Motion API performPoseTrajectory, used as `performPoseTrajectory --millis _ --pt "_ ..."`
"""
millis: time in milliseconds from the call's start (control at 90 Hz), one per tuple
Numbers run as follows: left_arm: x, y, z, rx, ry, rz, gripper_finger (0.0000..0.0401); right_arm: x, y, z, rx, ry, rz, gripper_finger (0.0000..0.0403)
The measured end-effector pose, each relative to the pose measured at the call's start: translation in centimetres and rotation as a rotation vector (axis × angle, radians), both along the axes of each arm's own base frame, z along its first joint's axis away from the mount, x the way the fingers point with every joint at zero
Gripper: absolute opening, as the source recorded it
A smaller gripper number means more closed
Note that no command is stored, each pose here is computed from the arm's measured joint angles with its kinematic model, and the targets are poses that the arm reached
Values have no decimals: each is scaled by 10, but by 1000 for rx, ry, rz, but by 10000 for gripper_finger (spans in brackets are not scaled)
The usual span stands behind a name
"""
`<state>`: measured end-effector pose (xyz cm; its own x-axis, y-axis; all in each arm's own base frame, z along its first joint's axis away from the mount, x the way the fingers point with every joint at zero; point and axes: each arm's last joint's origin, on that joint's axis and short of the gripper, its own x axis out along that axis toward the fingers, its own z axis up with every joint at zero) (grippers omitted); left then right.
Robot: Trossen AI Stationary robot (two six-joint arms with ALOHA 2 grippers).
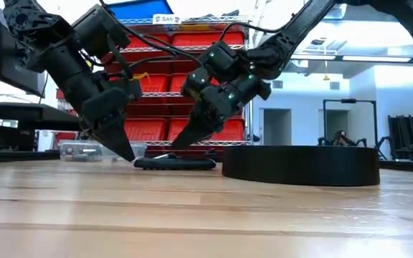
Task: Insert battery
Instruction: Insert the silver battery into the remote
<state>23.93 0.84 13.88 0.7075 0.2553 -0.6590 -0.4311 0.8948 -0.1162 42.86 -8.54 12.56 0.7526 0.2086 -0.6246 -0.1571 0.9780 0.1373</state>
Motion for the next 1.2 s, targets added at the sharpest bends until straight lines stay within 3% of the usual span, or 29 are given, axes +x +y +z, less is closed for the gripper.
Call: performPoseTrajectory --millis 389,722,933,1200 --pt "0 0 0 -1 1 2 4 3 3 -8 37 10 -12 0" --pt "0 0 0 5 5 -4 4 -7 -20 28 8 29 -69 0" --pt "0 0 0 6 5 -4 4 -10 8 23 24 115 1 0" --pt "0 0 0 6 5 -4 4 -4 42 21 -28 117 54 0"
